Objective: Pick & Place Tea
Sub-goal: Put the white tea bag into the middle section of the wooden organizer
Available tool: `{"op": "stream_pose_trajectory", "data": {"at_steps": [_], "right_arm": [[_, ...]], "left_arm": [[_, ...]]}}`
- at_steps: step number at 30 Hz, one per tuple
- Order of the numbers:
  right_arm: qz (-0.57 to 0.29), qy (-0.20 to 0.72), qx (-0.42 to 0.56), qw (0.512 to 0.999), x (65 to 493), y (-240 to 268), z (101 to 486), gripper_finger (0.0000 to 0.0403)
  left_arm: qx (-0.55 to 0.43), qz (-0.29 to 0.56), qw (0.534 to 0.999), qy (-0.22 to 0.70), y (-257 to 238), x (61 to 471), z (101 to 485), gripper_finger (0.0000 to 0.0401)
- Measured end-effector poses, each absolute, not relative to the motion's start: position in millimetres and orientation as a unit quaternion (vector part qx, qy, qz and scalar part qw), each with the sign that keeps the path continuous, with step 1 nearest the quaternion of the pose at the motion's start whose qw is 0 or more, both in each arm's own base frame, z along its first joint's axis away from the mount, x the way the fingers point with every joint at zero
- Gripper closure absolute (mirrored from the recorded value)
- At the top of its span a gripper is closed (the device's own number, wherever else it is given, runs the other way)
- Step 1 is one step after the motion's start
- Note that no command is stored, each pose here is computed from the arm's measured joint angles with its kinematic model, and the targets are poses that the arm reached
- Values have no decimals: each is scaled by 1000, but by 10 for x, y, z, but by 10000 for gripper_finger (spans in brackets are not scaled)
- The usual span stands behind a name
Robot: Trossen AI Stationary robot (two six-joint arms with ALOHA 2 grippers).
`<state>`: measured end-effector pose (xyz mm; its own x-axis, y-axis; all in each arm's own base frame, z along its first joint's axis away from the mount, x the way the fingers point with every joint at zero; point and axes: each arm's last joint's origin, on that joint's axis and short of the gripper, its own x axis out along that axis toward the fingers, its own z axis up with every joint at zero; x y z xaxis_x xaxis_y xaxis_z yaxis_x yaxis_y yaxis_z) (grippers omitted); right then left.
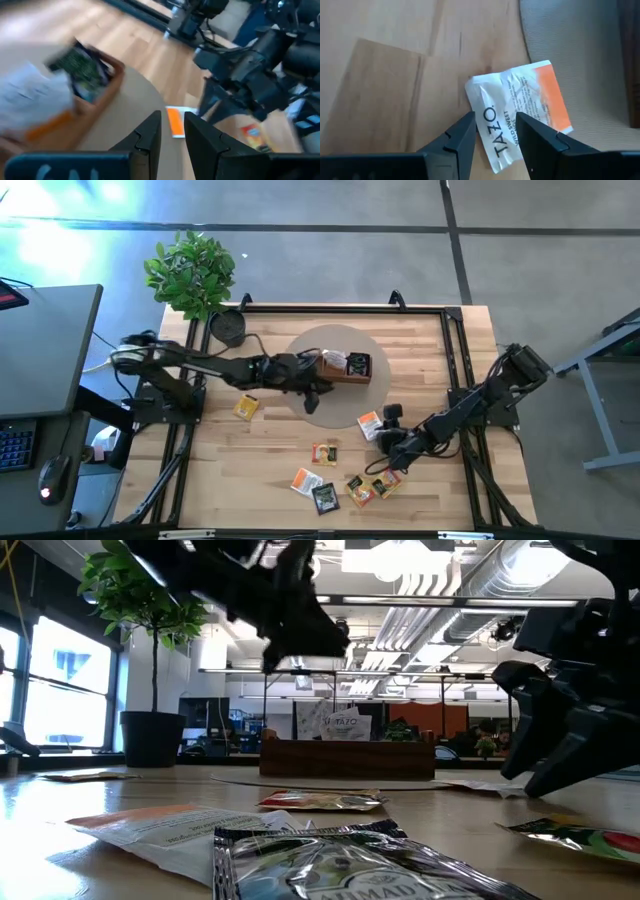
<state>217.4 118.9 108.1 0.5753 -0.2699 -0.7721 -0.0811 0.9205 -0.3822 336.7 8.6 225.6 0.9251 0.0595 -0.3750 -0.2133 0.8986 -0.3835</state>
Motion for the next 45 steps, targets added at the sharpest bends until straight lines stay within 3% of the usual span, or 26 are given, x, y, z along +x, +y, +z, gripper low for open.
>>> {"op": "stream_pose_trajectory", "data": {"at_steps": [6,15,21,24,28,45], "right_arm": [[-65,458,-207,862,2164,1172,1077,265],[-65,458,-206,862,2164,1171,1076,265],[-64,455,-203,864,2168,1176,1078,265],[-65,455,-203,865,2169,1176,1079,265],[-65,455,-203,865,2171,1173,1079,265],[-60,450,-210,866,2180,1178,1082,265]], "left_arm": [[-309,49,932,184,219,3684,1864,318],[-334,-29,915,224,139,4281,1544,318],[-329,11,900,286,112,4549,1539,318],[-310,44,882,352,94,4554,1502,318],[-296,38,896,329,40,4611,1667,318],[-324,36,884,335,-49,4657,1481,318]]}}
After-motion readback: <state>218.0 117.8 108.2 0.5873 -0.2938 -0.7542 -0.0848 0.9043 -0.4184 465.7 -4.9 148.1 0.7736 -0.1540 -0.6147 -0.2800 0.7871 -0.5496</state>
